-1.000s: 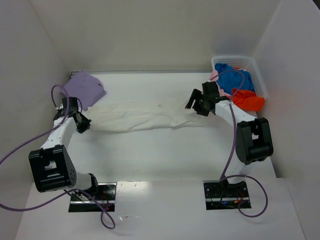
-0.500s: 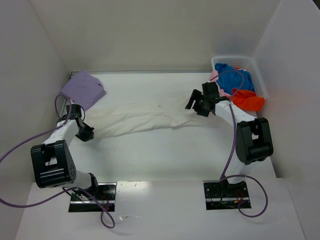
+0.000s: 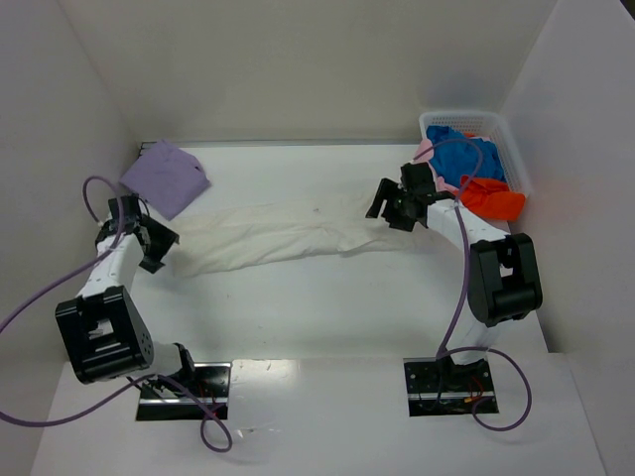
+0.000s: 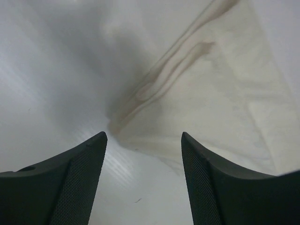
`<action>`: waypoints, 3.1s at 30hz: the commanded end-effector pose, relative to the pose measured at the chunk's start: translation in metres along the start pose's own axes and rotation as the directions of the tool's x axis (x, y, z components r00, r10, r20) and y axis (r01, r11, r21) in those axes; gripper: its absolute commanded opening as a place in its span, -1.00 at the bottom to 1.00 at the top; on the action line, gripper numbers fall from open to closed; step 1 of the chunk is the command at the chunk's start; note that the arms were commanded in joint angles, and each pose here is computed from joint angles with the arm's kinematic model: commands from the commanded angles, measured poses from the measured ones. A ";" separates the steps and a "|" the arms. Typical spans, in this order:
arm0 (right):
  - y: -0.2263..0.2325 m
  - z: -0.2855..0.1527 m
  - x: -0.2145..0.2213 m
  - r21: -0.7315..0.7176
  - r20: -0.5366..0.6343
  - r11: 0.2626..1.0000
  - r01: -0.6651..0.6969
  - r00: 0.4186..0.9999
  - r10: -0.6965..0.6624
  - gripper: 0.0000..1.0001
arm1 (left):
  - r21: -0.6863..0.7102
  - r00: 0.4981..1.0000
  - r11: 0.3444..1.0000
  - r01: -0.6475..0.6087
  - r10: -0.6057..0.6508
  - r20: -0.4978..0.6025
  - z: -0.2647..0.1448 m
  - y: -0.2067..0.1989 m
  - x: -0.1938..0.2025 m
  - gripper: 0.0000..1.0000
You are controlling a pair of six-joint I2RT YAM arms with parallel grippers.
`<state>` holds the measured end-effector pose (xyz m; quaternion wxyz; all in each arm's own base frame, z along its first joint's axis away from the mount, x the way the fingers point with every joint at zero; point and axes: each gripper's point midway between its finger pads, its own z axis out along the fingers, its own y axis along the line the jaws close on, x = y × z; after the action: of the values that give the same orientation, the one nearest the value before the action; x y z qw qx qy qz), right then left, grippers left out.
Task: Fold and stack the t-shirts
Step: Fold the other side of the tshirt into a rectangle
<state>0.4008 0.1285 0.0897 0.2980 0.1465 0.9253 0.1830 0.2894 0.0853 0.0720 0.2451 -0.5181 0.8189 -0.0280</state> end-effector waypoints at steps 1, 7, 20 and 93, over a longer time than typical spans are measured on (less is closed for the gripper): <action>0.019 -0.014 -0.005 -0.088 0.012 0.994 0.071 0.997 -0.071 0.59 | 0.231 0.991 0.968 -0.103 0.079 0.110 -0.018 -0.061 -0.044 0.46; 0.026 -0.010 0.022 -0.091 -0.053 0.990 0.110 0.992 -0.115 0.59 | 0.301 0.958 0.914 -0.273 0.229 0.173 -0.010 -0.092 -0.067 0.46; 0.035 0.002 0.064 -0.085 -0.138 0.993 0.086 0.986 -0.098 0.59 | 0.474 0.831 0.700 -0.535 0.537 0.144 0.001 -0.166 -0.006 0.41; 0.061 0.077 -0.061 0.042 0.086 0.980 0.195 0.976 -0.198 0.47 | 0.564 0.747 0.620 -0.546 0.665 -0.008 0.025 -0.149 0.055 0.47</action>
<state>0.5175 0.1905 0.0798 0.3462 0.0872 0.9223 0.1481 0.4044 -0.0249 0.0683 0.2708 -0.1306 0.9287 -0.2172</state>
